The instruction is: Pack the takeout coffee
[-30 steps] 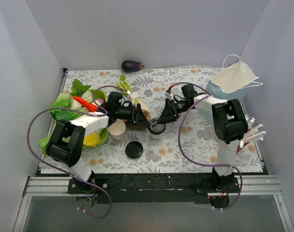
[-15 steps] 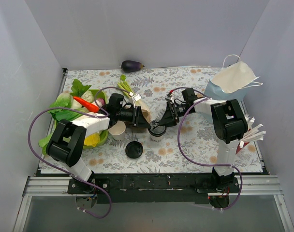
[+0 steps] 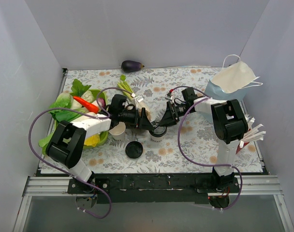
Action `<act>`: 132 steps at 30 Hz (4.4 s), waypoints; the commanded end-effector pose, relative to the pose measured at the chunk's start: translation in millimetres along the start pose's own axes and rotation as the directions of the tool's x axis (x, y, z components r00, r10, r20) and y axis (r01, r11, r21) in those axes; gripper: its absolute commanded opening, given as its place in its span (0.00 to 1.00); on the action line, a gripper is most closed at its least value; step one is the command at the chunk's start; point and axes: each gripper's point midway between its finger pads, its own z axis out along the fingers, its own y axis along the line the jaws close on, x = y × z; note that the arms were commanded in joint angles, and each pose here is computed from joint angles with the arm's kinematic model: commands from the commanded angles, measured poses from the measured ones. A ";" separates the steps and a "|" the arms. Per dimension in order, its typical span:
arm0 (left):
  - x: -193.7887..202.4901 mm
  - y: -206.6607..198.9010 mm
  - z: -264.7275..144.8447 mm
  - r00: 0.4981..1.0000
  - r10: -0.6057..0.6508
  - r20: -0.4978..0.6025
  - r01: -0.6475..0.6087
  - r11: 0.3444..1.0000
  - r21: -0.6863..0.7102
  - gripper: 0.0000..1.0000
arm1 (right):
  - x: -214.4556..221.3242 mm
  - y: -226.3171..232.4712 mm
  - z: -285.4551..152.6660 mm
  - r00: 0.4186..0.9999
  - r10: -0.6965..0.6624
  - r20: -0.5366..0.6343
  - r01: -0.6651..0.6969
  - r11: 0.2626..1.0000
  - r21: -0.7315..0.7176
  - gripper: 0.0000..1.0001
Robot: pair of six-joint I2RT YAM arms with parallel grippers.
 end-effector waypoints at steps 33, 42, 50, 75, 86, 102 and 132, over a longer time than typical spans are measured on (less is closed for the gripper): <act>11.0 9.2 -4.7 0.999 -0.030 -0.020 0.029 0.997 -0.074 0.49 | -5.9 11.6 -3.4 0.996 -0.092 0.002 0.092 0.996 0.013 0.87; 12.3 20.4 1.5 0.994 -0.106 -0.019 0.104 0.989 -0.108 0.49 | 0.4 3.7 -1.7 0.998 -0.061 -0.004 0.061 0.998 0.032 0.85; 31.7 62.8 3.8 0.967 -0.256 -0.016 0.240 0.925 -0.294 0.43 | 13.5 -5.8 0.2 1.000 -0.015 -0.013 0.015 0.999 0.031 0.84; -42.2 -11.2 -21.8 0.973 0.226 -0.041 -0.230 0.961 -0.151 0.84 | -47.1 39.2 -39.1 0.908 -0.419 -0.021 0.408 0.871 0.272 0.98; -119.4 -25.5 -71.6 0.934 0.331 0.132 -0.302 0.932 -0.201 0.89 | -32.4 60.2 -42.3 0.644 -0.709 -0.288 0.764 0.579 0.285 0.98; -140.4 -16.3 -114.4 0.905 0.365 0.217 -0.287 0.902 -0.323 0.98 | -9.7 58.2 -8.7 0.442 -0.749 -0.494 0.890 0.434 0.139 0.98; -133.2 -16.5 -113.8 0.913 0.339 0.226 -0.261 0.913 -0.314 0.98 | -1.3 43.6 2.6 0.326 -0.718 -0.616 0.939 0.321 0.123 0.89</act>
